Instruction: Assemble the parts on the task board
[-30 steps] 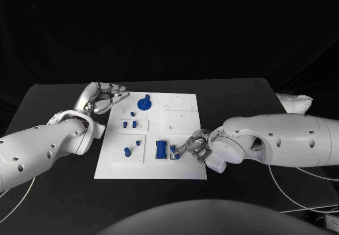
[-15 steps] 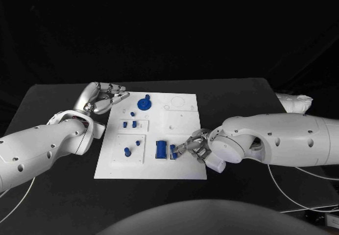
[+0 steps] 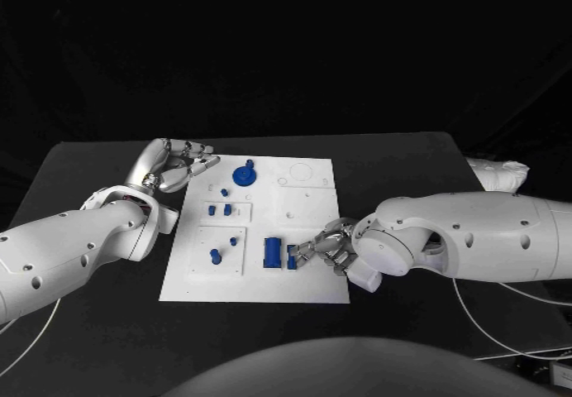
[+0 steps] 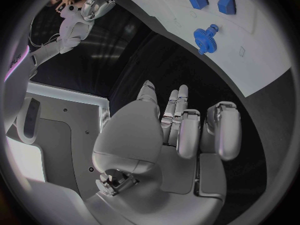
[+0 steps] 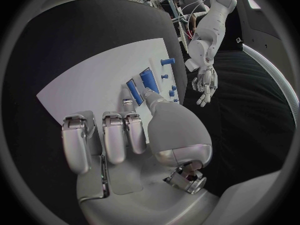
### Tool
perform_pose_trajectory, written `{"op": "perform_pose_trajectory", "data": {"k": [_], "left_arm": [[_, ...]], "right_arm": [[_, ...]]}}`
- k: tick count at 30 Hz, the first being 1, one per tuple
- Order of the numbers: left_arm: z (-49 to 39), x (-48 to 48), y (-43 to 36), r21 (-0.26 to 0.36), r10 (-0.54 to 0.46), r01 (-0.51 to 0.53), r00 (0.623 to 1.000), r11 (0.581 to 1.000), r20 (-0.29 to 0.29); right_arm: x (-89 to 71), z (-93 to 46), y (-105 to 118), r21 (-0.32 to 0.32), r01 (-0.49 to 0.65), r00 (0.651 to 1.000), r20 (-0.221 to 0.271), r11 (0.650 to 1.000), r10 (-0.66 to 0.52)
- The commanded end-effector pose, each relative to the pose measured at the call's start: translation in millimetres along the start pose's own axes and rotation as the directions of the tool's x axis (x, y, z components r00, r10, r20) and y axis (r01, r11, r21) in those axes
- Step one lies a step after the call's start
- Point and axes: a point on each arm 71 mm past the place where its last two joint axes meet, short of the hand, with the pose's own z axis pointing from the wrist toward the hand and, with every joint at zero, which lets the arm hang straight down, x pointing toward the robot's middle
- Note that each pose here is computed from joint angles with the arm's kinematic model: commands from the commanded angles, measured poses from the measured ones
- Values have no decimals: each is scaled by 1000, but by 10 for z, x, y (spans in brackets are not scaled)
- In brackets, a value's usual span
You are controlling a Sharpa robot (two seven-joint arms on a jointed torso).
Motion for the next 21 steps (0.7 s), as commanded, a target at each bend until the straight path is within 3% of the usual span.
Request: {"op": "perform_pose_trajectory", "data": {"k": [1,7,12,15,18,21], "left_arm": [[5,18,-16,10,-7,7,1000,1000,-13],[4,13,-13,10,-5,5,1000,1000,-11],[-2,21,-12,14,-4,5,1000,1000,-9],[-16,24,-12,20,-3,3,1000,1000,-2],[-39,22,-17,27,-6,6,1000,1000,18],[-64,19,-34,36,-14,12,999,999,38]], "right_arm": [[15,-3,-15,2,17,1000,-7,1000,-17],[-48,-45,0,-62,63,996,63,996,-60],[-165,-133,106,-279,68,986,164,958,-22],[-240,-198,197,-427,62,975,220,902,37],[-325,-268,296,-578,77,956,273,812,103],[-393,-313,370,-681,99,941,300,725,153]]}}
